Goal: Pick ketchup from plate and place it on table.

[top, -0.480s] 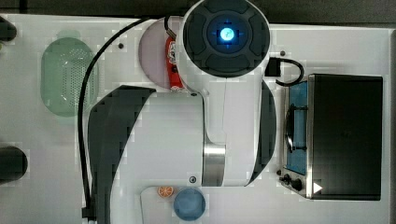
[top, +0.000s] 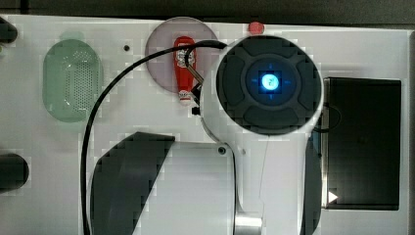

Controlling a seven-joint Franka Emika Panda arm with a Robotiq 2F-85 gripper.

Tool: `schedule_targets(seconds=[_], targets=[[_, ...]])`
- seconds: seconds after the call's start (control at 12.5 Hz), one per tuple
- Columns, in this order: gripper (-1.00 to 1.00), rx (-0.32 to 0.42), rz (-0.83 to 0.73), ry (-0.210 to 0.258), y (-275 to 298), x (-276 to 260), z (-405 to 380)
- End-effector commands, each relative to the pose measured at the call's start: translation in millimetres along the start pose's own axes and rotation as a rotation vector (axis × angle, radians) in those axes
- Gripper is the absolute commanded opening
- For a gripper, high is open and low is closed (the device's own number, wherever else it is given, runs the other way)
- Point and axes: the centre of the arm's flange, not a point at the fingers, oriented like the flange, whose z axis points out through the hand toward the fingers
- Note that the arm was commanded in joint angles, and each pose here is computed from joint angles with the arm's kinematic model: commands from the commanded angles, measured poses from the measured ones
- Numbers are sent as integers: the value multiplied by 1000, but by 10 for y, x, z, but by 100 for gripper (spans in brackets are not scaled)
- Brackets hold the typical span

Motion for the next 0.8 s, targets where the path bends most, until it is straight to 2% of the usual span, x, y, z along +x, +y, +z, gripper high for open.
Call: schedule_targets(seconds=[0.08,0.24,0.48,0.8], targets=[[100,-56,-51,-59,-196,52,355],[100,-84,-73,-96,-368,79,642],[100,-94,-129,-121,-672,124,1088],[100,-56,-366,-131,-1044,218,1710]])
